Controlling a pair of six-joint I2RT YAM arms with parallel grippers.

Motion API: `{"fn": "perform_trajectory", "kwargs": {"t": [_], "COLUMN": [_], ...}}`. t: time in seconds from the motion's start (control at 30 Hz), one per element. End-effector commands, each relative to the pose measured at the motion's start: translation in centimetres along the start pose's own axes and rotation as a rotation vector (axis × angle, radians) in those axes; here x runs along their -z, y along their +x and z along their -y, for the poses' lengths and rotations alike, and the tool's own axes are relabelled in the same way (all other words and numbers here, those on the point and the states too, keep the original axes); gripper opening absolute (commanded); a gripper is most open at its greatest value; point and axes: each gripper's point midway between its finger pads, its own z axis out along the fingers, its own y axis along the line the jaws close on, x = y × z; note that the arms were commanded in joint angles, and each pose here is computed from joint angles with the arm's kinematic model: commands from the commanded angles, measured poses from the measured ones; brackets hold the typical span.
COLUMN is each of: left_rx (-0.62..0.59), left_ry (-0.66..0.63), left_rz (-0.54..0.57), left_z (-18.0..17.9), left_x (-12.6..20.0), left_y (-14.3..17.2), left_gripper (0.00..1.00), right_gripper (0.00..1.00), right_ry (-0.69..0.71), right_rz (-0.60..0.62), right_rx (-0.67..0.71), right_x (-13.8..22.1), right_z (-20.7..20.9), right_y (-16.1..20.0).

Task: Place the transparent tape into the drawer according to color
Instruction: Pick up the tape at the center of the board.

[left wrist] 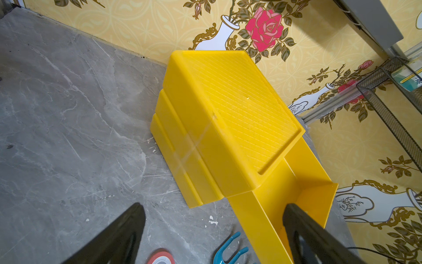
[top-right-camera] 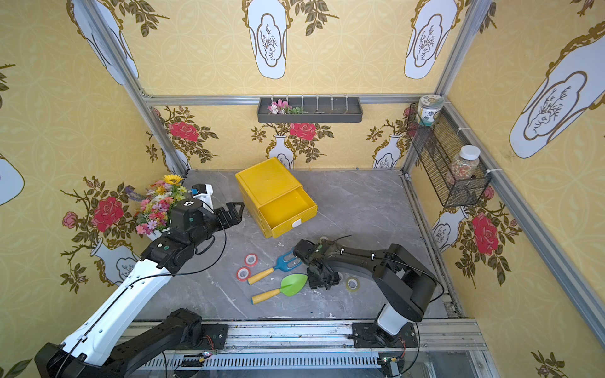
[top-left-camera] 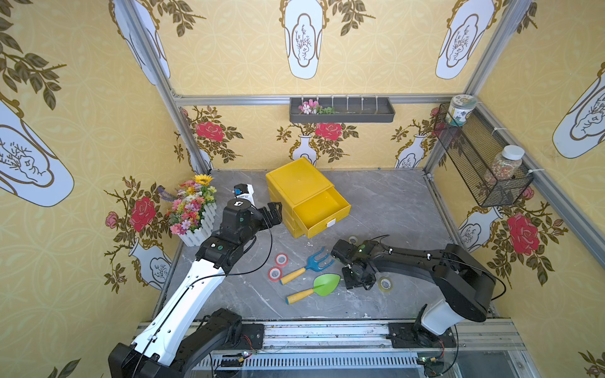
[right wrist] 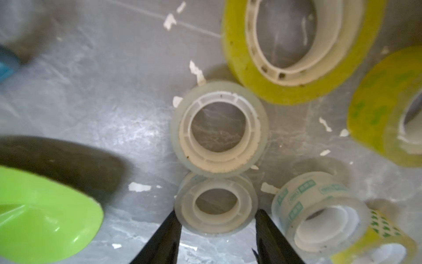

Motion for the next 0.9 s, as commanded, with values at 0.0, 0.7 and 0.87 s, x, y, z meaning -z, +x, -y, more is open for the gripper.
{"fn": "perform_trajectory", "kwargs": {"t": [0.0, 0.7, 0.87], "left_rx": [-0.008, -0.011, -0.010], "left_ry": [0.013, 0.002, 0.001], "left_rz": [0.005, -0.016, -0.016], "left_z": [0.2, 0.0, 0.0], "left_x": [-0.2, -0.7, -0.8], "left_y": [-0.1, 0.3, 0.3], "left_gripper": [1.00, 1.00, 1.00], "right_gripper": [0.57, 0.68, 0.65], "right_ry": [-0.049, 0.004, 0.011], "right_rz": [0.093, 0.078, 0.068], "right_rx": [-0.011, 0.004, 0.022], "right_x": [-0.7, -0.2, -0.2], "right_z": [-1.0, 0.3, 0.3], "right_y": [-1.7, -1.0, -0.7]}}
